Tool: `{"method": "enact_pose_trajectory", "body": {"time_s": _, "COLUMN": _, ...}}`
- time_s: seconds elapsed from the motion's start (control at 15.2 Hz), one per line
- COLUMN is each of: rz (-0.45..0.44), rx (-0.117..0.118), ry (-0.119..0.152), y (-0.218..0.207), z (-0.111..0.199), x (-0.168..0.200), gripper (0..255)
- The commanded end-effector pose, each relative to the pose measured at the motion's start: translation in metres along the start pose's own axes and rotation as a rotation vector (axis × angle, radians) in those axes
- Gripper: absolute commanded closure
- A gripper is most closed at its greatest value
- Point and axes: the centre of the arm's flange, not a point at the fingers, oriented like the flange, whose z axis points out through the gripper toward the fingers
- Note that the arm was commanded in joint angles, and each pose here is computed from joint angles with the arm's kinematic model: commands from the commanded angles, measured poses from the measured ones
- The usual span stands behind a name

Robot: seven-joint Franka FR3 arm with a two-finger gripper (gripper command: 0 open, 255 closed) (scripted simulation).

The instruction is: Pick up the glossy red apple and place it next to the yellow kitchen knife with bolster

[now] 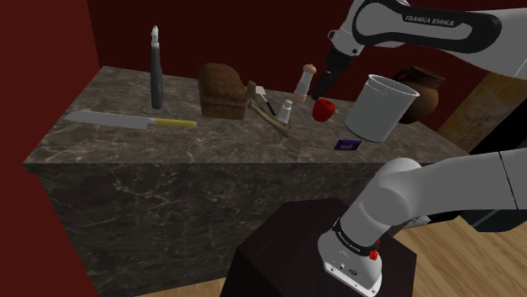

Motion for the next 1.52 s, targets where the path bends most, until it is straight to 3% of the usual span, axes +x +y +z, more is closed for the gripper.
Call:
{"method": "enact_pose_trajectory", "body": {"time_s": 0.0, "rz": 0.005, "rx": -0.001, "ry": 0.005, "y": 0.028, "z": 0.005, "x": -0.002, "gripper": 0}}
{"method": "enact_pose_trajectory", "body": {"time_s": 0.86, "rz": 0.044, "rx": -0.004, "ry": 0.04, "y": 0.197, "z": 0.03, "x": -0.013, "gripper": 0}}
{"method": "enact_pose_trajectory", "body": {"time_s": 1.45, "rz": 0.044, "rx": -0.004, "ry": 0.04, "y": 0.198, "z": 0.07, "x": -0.012, "gripper": 0}}
